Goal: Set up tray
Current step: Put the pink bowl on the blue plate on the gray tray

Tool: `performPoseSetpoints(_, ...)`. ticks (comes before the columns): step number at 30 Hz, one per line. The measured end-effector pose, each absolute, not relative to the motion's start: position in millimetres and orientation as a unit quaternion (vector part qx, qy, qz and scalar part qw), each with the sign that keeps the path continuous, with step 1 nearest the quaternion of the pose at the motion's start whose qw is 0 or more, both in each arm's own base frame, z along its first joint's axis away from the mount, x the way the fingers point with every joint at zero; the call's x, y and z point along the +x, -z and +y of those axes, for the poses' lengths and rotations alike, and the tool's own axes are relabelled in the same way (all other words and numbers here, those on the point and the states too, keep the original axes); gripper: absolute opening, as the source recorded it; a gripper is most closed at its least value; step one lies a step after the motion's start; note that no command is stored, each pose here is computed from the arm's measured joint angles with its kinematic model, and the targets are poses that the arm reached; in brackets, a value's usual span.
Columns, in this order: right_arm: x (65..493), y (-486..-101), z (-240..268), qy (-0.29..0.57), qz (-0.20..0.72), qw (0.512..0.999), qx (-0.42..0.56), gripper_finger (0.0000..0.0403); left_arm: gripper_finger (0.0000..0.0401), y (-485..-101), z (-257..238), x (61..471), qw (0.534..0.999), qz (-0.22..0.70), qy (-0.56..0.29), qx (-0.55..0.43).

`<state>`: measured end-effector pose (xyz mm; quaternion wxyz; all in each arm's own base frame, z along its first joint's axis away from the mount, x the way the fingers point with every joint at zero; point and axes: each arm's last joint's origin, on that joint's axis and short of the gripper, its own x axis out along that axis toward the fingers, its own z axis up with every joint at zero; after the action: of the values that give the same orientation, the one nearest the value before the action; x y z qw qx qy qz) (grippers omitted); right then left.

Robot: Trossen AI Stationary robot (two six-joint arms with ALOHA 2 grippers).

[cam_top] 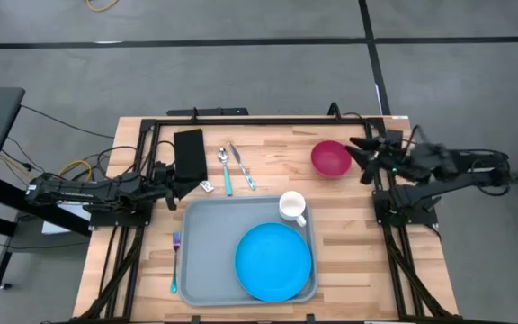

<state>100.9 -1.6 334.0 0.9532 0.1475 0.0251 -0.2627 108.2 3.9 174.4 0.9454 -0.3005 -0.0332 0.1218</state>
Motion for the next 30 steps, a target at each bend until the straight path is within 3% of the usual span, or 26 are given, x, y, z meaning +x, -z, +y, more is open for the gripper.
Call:
performPoseSetpoints(8,117.2,-294.5,-16.3,0.362,0.134,0.887,0.252,0.0165,0.0122,-174.4,4.0,108.1,0.945,-0.033,-0.122,-0.300)
performPoseSetpoints(20,161.6,-252.7,-46.5,0.301,0.337,0.826,0.339,0.0145,0.0122,-174.2,3.9,108.1,0.946,-0.032,-0.123,-0.300)
performPoseSetpoints(30,179.6,-237.2,-65.5,0.252,0.444,0.799,0.317,0.0128,0.0122,-168.9,3.9,107.9,0.946,-0.007,-0.131,-0.297)
